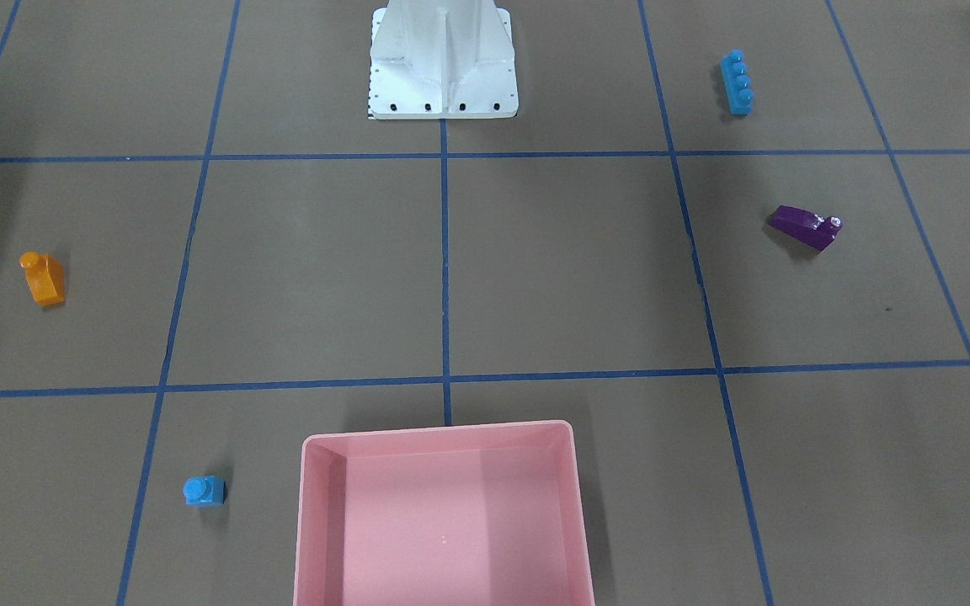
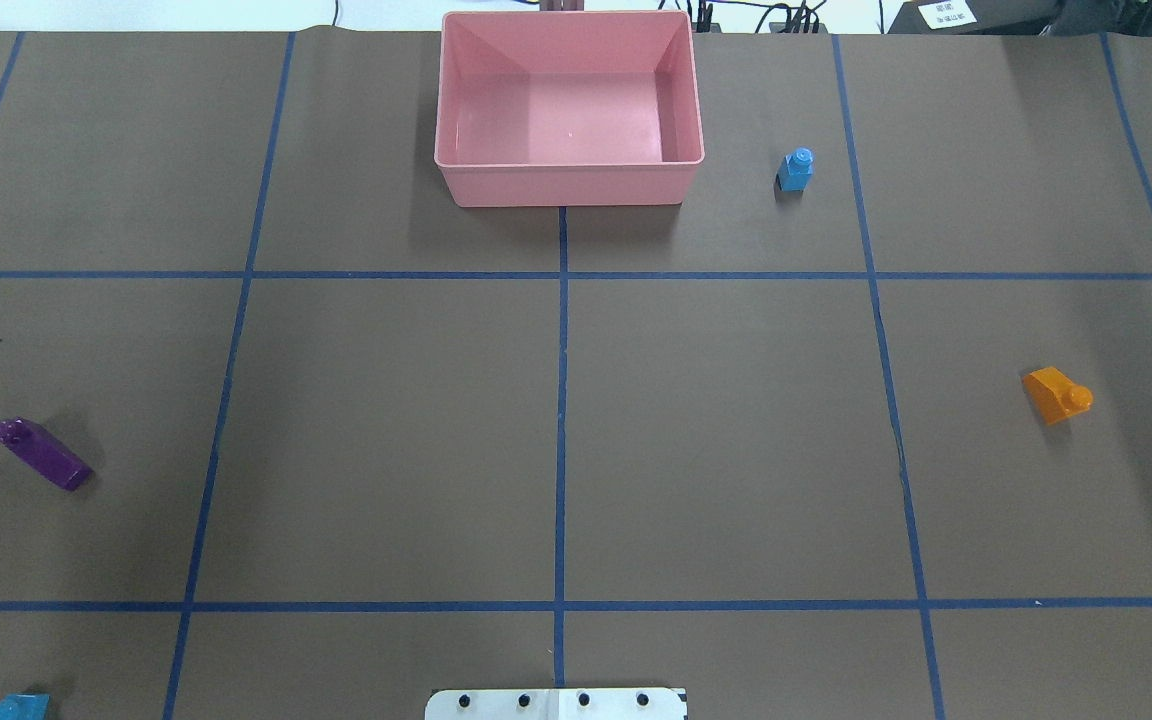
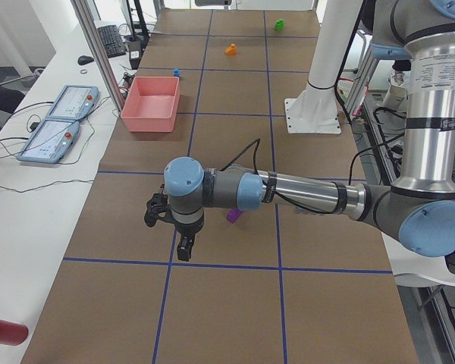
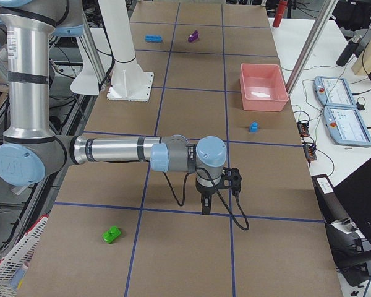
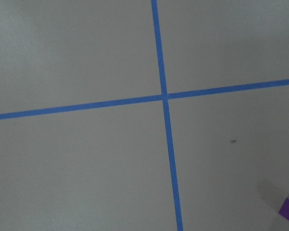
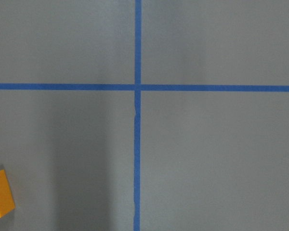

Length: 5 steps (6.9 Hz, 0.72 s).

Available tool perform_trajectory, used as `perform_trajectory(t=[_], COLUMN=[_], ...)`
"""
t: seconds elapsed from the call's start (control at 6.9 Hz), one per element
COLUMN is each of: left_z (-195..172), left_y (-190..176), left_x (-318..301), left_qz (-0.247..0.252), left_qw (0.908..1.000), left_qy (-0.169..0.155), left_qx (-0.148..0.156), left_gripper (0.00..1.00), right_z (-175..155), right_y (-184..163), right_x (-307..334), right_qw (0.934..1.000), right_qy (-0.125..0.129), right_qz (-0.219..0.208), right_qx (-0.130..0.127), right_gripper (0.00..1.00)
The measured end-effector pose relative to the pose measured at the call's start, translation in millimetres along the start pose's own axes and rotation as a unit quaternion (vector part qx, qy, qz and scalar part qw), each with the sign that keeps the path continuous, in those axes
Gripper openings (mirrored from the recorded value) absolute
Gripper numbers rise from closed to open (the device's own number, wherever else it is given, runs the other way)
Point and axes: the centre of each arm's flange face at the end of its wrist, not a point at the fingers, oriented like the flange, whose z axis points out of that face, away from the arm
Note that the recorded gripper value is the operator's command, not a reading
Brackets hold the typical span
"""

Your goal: Put all blocks into box

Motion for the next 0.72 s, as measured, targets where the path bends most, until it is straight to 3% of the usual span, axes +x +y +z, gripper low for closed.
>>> perform_trajectory(t=[0.43, 0.72], left_z=[-7.1, -17.1], left_y=[-23.8, -28.7], left_x=[43.7, 66.8], left_qz=[0.047, 0.072], left_qw=[0.9988, 0.9971], left_qy=[0.003, 0.006], left_qx=[0.01, 0.024], left_gripper=[1.0, 1.0], right_z=[3.5, 11.2], right_y=[-29.4, -51.0], right_x=[-76.4, -128.3], right_qw=[0.9955, 0.9919], right_qy=[-0.016, -0.026], right_qz=[-0.088, -0.119], right_qx=[0.03, 0.038], right_gripper=[1.0, 1.0])
